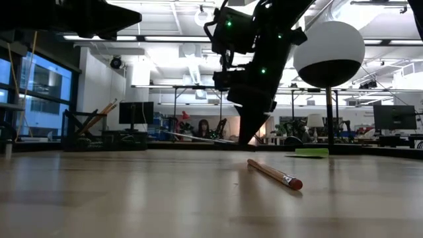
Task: Pick and place office supplies into organizer
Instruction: Put the black scissors into the top left section of the desk organizer
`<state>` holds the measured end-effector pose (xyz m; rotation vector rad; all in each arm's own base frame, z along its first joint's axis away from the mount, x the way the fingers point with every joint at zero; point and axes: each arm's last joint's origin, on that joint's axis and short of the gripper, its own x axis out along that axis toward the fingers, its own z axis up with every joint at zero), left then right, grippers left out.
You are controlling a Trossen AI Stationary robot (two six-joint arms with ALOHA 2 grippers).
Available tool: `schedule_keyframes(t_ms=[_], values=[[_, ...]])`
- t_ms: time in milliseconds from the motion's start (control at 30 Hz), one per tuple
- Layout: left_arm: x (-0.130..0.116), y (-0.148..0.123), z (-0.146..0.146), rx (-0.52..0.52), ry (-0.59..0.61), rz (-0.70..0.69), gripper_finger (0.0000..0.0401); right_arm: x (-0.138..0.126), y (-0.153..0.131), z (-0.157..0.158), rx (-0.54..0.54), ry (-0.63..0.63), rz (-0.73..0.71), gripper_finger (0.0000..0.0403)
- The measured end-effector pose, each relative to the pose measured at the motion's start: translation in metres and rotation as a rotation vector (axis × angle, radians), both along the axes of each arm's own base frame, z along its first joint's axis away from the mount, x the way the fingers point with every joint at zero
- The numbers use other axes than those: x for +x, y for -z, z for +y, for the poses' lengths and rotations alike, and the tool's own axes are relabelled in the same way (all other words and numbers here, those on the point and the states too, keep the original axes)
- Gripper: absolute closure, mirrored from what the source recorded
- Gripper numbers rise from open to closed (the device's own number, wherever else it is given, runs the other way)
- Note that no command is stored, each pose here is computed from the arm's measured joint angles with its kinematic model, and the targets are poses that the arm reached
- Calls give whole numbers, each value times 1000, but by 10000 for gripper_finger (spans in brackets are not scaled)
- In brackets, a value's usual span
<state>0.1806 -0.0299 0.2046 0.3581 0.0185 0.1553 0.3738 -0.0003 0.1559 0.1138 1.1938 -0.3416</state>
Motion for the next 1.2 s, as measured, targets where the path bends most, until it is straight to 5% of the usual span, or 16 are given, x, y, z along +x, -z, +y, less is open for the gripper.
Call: schedule_keyframes(t_ms=[533, 933, 1200], values=[[0, 0, 0, -3, 0, -1, 389, -2, 1, 13, 25, 3, 17, 387], [0, 0, 0, -3, 0, 1, 389, -3, 0, 12, -1, 33, 11, 315], [0, 1, 0, -2, 0, 6, 389, -9, -21, 35, -67, 88, -75, 311]])
